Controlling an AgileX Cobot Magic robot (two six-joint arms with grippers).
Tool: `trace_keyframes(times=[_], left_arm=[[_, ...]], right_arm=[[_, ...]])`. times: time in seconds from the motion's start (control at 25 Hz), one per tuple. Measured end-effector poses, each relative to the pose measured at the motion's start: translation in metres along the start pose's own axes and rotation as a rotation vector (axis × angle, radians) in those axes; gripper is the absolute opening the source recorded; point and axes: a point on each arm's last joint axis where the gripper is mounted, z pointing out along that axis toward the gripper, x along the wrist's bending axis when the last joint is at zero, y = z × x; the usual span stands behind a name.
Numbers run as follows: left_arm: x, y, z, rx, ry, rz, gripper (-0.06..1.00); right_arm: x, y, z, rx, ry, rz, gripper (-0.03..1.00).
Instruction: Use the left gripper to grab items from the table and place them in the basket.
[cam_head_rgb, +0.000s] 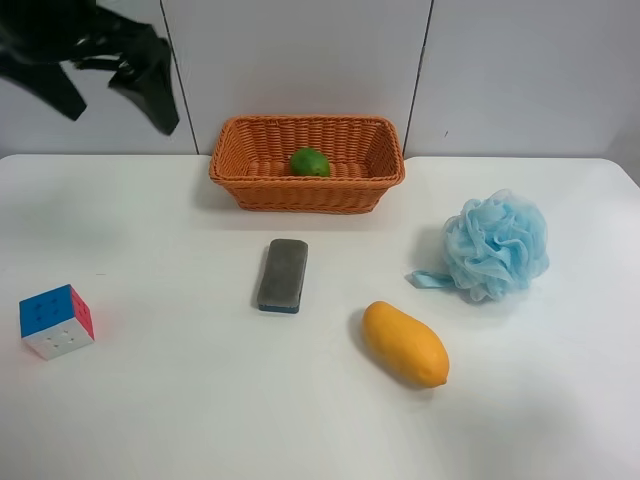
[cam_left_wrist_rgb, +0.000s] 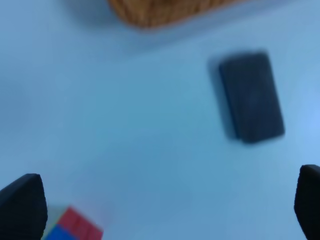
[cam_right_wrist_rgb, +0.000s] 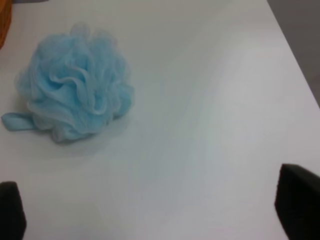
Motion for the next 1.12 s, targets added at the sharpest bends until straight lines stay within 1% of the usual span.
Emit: trace_keyframes(times=[0.04, 0.12, 0.4, 0.6, 0.76, 0.88, 1.0, 1.12], left_arm=[[0.001, -0.015, -0.005, 0.0, 0.0, 0.008, 0.99], [0.002, -0.044, -0.019, -0.037, -0.001, 0.019, 0.99], [0.008, -0.142, -0.042, -0.126, -0.005, 0.024, 0.99], [0.011, -0.199, -0.052, -0.198, -0.009, 0.029, 0.99], [0.014, -0.237, -0.051, -0.233, -0.012, 0.031, 0.99], [0.016, -0.259, -0.049, -0.278, -0.009, 0.025, 0.99], [0.02, -0.275, -0.046, -0.329, 0.018, -0.014, 0.99], [0.023, -0.288, -0.042, -0.386, 0.061, -0.056, 0.99]], right_arm=[[0.0, 0.0, 0.0, 0.0, 0.0, 0.0, 0.99], [0.0, 0.0, 0.0, 0.0, 0.0, 0.0, 0.99], [0.0, 0.0, 0.0, 0.0, 0.0, 0.0, 0.99], [0.0, 0.0, 0.0, 0.0, 0.0, 0.0, 0.99], [0.0, 0.0, 0.0, 0.0, 0.0, 0.0, 0.99], [0.0, 0.0, 0.0, 0.0, 0.0, 0.0, 0.99], [0.0, 0.0, 0.0, 0.0, 0.0, 0.0, 0.99], [0.0, 0.0, 0.0, 0.0, 0.0, 0.0, 0.99]])
